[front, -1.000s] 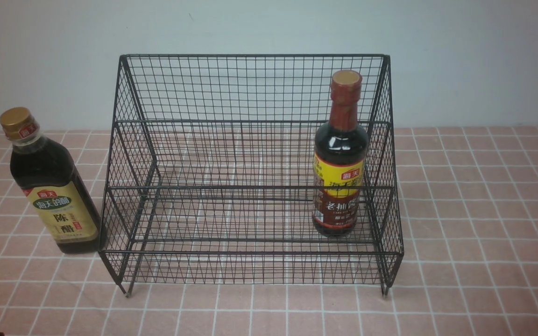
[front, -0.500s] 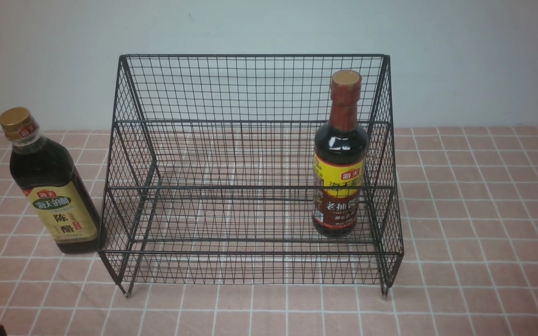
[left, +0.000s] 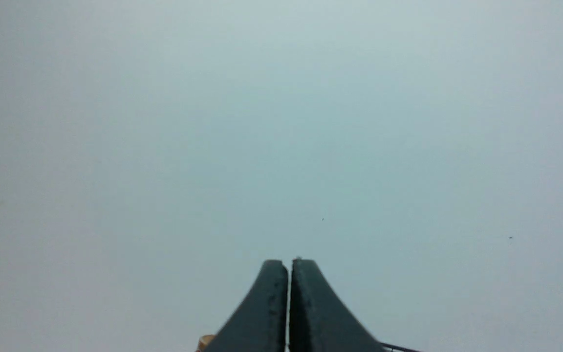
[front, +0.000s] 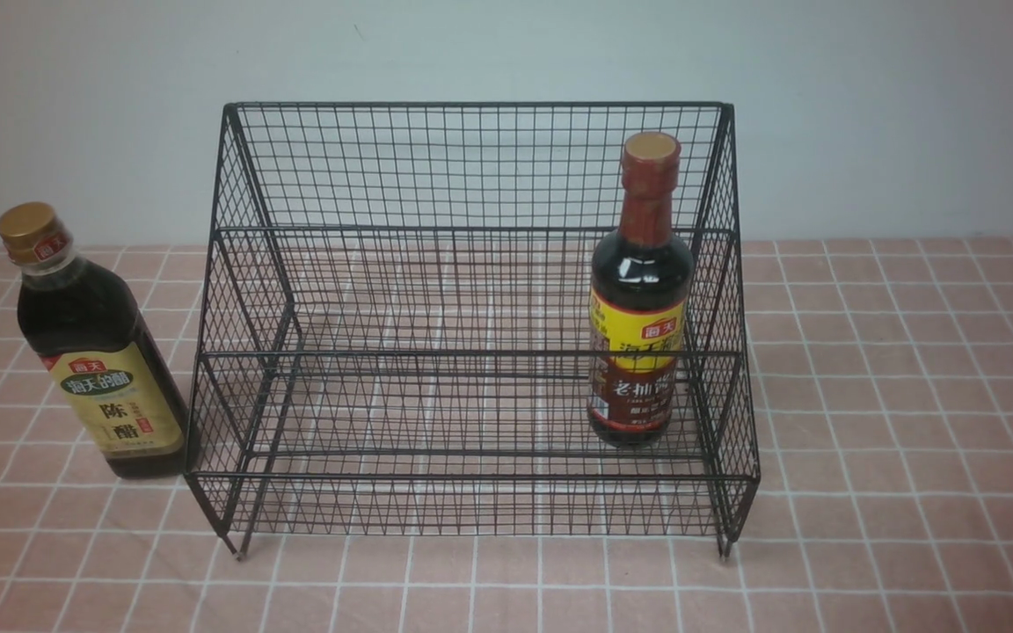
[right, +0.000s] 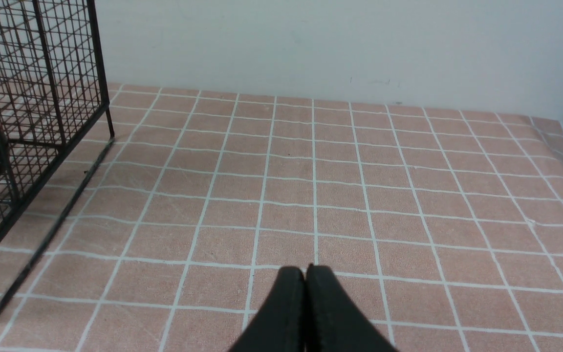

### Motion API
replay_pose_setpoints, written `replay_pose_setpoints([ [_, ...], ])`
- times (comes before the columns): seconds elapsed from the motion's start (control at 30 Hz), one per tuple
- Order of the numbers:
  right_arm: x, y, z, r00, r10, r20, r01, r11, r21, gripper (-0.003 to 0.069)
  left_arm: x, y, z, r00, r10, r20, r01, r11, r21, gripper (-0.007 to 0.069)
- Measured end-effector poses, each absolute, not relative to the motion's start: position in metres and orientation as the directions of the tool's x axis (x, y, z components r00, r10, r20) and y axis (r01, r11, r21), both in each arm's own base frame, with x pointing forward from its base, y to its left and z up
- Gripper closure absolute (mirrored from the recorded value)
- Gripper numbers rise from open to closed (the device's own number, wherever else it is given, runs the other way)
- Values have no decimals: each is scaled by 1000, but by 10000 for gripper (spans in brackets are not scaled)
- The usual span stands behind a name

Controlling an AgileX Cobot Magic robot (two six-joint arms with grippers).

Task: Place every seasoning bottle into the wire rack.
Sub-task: Use the left arm to grab the condiment bottle closest to it

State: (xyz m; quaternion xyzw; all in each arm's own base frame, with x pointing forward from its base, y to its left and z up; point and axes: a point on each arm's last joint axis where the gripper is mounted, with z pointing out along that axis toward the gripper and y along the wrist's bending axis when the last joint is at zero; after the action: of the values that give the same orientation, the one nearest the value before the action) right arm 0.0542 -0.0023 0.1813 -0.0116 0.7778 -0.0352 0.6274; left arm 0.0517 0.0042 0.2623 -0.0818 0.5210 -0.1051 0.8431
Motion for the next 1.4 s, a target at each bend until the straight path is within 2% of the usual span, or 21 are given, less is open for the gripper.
replay_pose_setpoints([
  [0.23,54,-2,181,-212,-62,-975,26,997,-69,673,88,1,297,289,-79,-954,9,997,-80,625],
  [0.4,54,-2,181,-212,-62,-975,26,997,-69,673,137,-1,317,150,-46,-988,-11,999,-48,536],
  [0.47,54,-2,181,-212,-62,-975,26,997,-69,673,156,-1,321,106,-63,-992,-17,998,-65,444],
  [0.5,54,-2,181,-212,-62,-975,26,997,-69,673,160,-1,320,94,-64,-994,-18,998,-66,434],
  [0.63,54,-2,181,-212,-62,-975,26,997,-69,673,185,-2,319,34,-77,-996,-31,996,-78,255],
  [0.67,54,-2,181,-212,-62,-975,26,997,-69,673,196,-2,319,17,-77,-997,-38,996,-77,160],
  [0.73,54,-2,181,-212,-62,-975,26,997,-69,673,203,-2,317,6,-81,-997,-46,996,-81,111],
  [0.77,54,-2,181,-212,-62,-975,26,997,-69,673,211,-1,315,0,-87,-996,-55,995,-87,46],
  [0.87,54,-2,181,-212,-62,-975,26,997,-69,673,228,1,308,5,-97,-995,-89,991,-97,-29],
  [1.2,54,-2,181,-212,-55,-976,28,998,-62,673,259,9,280,4,-70,-998,-202,977,-70,-26],
  [1.4,54,-2,181,-212,-52,-976,28,998,-60,673,273,9,261,-54,-61,-997,-214,976,-48,-6],
])
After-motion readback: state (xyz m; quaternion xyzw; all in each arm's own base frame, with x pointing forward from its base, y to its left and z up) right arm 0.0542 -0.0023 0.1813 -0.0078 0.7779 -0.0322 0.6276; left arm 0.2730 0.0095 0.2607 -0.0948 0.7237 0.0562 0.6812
